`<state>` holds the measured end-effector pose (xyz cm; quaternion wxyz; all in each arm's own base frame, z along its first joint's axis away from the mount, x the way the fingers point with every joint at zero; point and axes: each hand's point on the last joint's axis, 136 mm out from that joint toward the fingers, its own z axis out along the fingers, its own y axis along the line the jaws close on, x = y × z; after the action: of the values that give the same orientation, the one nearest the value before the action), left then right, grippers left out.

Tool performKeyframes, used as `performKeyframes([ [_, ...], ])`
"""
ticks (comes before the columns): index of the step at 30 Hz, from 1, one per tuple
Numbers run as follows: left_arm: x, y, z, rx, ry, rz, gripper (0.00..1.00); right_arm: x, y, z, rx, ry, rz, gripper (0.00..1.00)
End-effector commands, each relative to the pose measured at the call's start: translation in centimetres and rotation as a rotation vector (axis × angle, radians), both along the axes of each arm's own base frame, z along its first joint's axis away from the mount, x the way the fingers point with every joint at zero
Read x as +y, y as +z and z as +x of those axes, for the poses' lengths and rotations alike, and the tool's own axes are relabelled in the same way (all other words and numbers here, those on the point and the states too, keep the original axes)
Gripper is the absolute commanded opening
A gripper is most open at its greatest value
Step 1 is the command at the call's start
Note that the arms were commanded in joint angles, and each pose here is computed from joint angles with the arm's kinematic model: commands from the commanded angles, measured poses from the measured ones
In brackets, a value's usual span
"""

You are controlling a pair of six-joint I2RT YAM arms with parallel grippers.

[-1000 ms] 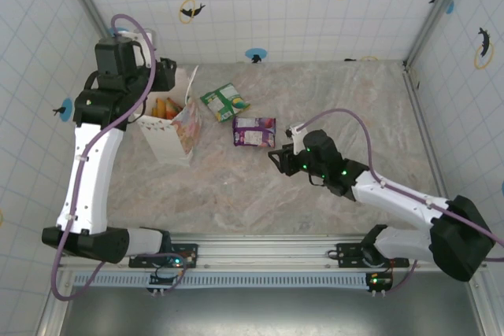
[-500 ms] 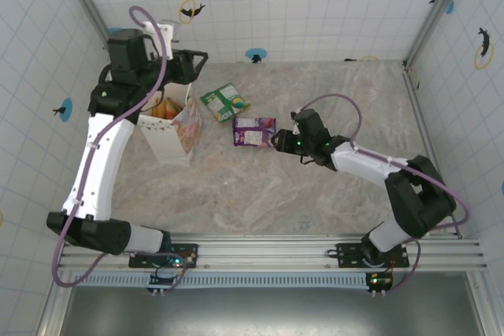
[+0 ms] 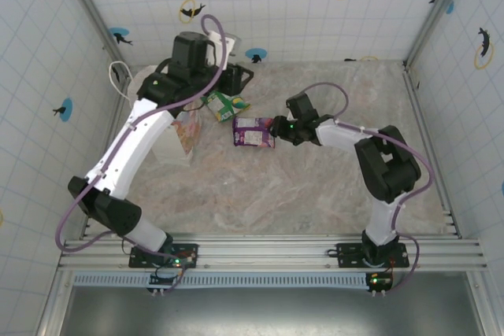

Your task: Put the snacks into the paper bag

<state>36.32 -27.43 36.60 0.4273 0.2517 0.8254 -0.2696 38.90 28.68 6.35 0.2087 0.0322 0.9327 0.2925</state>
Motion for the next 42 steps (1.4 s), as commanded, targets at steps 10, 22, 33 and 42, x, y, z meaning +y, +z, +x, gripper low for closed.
performKeyframes([
  [10,-0.4,-4.2,0.2,0.087,0.026,0.083,0.51,2.4,-3.4,1.6,0.094,0.043,0.027,0.55],
  [22,-0.7,-4.5,0.2,0.088,0.000,0.096,0.51,2.2,-1.9,1.1,0.033,0.064,0.043,0.00],
  [33,-1.6,-7.1,-2.6,0.130,-0.129,0.119,0.53,-1.0,3.8,-3.0,-0.173,0.141,0.028,0.00],
  [42,-2.7,-9.5,-6.1,0.150,-0.358,0.130,0.63,-3.4,8.6,-9.0,-0.492,0.429,-0.030,0.00],
])
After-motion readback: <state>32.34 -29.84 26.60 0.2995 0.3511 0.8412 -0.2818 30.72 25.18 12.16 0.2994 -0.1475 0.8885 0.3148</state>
